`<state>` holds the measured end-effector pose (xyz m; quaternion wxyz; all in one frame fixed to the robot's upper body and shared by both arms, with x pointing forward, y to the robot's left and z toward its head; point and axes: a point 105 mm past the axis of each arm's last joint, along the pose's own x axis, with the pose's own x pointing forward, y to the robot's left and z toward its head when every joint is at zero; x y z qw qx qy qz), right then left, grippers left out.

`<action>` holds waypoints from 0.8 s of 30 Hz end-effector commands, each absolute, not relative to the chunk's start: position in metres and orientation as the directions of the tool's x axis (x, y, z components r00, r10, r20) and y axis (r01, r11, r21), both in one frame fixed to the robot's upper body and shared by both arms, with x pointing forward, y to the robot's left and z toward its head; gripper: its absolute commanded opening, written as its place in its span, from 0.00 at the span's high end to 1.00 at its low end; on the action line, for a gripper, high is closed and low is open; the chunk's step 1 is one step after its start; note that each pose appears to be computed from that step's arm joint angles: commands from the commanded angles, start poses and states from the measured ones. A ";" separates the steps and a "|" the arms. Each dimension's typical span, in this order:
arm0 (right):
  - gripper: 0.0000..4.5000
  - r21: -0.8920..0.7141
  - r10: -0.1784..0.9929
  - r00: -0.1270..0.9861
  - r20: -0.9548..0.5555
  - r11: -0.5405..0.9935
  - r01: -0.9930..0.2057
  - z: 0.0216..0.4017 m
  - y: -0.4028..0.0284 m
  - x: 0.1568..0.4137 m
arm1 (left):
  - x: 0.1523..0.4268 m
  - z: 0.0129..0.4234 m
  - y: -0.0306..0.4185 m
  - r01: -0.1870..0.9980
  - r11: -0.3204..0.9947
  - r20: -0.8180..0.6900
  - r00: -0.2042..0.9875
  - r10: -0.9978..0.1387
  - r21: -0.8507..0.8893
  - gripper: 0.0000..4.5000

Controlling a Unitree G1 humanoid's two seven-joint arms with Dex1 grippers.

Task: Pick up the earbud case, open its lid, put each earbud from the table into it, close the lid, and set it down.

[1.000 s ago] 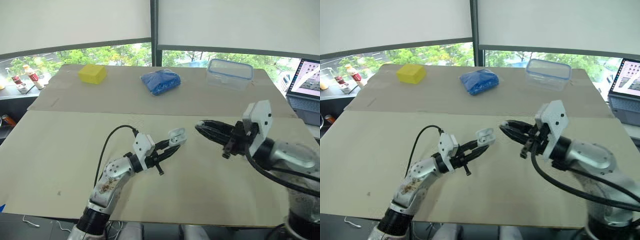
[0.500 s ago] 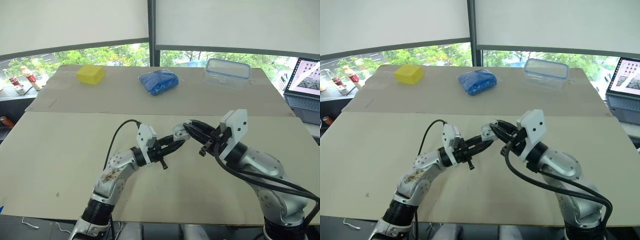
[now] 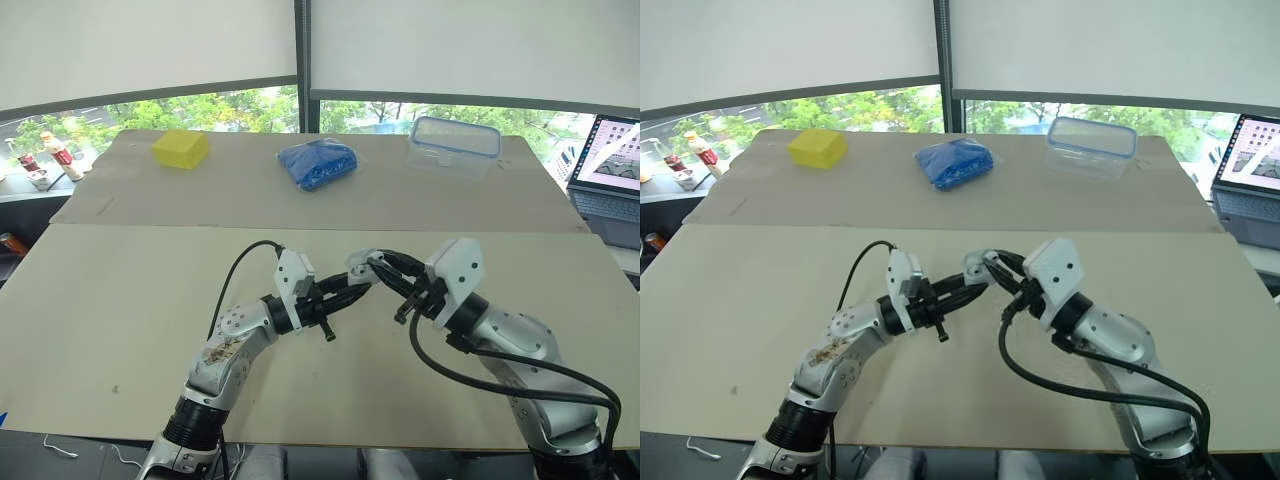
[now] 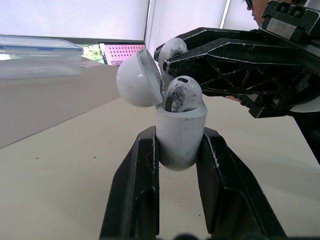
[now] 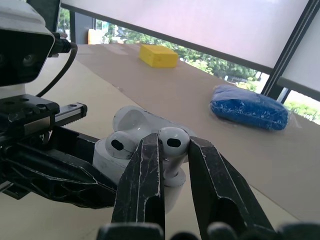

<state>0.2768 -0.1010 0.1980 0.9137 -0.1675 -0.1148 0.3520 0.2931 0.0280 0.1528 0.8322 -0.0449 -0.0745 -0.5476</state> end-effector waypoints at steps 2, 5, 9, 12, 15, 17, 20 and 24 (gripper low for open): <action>0.92 -0.397 0.711 0.701 0.048 0.658 -0.640 0.190 -0.097 0.269 | 0.288 0.171 0.027 0.924 0.377 0.236 0.355 -0.905 0.057 0.88; 0.81 -0.343 0.713 0.699 0.056 0.671 -0.657 0.192 -0.096 0.267 | 0.286 0.172 0.027 0.927 0.367 0.236 0.342 -0.910 0.073 0.88; 0.46 -0.318 0.707 0.706 0.043 0.679 -0.661 0.197 -0.100 0.267 | 0.285 0.171 0.026 0.929 0.359 0.231 0.331 -0.915 0.088 0.88; 0.45 -0.266 0.702 0.712 0.016 0.689 -0.674 0.202 -0.110 0.263 | 0.285 0.169 0.026 0.929 0.359 0.227 0.332 -0.916 0.090 0.88; 0.45 -0.239 0.687 0.726 -0.016 0.703 -0.670 0.214 -0.131 0.256 | 0.284 0.164 0.026 0.934 0.343 0.210 0.318 -0.925 0.096 0.88; 0.45 -0.235 0.682 0.729 -0.052 0.702 -0.673 0.221 -0.145 0.252 | 0.282 0.159 0.024 0.946 0.302 0.187 0.278 -0.942 0.115 0.88; 0.57 -0.249 0.677 0.724 -0.132 0.685 -0.685 0.235 -0.167 0.249 | 0.271 0.148 0.016 0.975 0.170 0.132 0.151 -0.980 0.146 0.88; 0.87 -0.259 0.680 0.685 -0.260 0.634 -0.728 0.235 -0.175 0.254 | 0.260 0.145 0.006 0.986 0.033 0.105 0.016 -0.994 0.165 0.88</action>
